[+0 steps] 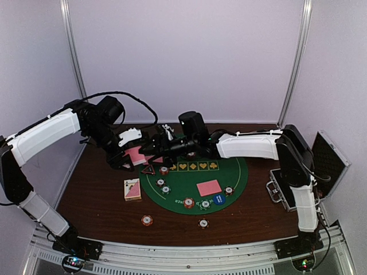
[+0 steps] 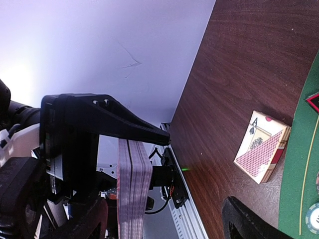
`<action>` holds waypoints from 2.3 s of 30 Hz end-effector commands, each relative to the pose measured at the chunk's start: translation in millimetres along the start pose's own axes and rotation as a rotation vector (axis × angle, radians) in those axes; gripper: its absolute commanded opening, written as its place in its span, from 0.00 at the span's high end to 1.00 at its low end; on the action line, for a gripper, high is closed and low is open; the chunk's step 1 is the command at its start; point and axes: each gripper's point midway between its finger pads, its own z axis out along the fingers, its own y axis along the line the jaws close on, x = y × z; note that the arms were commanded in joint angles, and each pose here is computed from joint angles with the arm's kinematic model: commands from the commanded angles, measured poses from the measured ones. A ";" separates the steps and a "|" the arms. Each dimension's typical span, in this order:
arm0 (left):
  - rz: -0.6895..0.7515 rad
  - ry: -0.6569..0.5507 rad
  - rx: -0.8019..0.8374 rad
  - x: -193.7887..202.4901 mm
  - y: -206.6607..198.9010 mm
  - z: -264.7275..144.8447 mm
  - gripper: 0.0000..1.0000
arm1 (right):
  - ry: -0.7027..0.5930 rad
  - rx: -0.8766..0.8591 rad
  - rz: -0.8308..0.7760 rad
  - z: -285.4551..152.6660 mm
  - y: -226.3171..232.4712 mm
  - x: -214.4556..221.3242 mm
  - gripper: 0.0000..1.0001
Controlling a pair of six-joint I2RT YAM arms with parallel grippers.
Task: Distribute texas hold em gaming equipment
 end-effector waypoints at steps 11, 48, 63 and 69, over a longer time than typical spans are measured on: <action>0.003 -0.049 -0.004 -14.1 4.1 -5.7 1.00 | 0.077 -0.141 -0.008 30.5 28.4 -2.3 0.17; 0.005 -0.037 -0.009 -11.8 5.5 -4.2 1.00 | 0.038 -0.111 0.007 -30.0 32.7 -9.5 0.51; 0.005 -0.021 -0.017 -9.9 8.4 -1.3 1.00 | 0.038 -0.156 0.039 -43.1 39.7 -11.7 0.90; 0.008 -0.009 -0.031 -7.8 11.1 -0.7 1.00 | -0.020 -0.142 0.046 -72.3 32.0 -35.3 0.97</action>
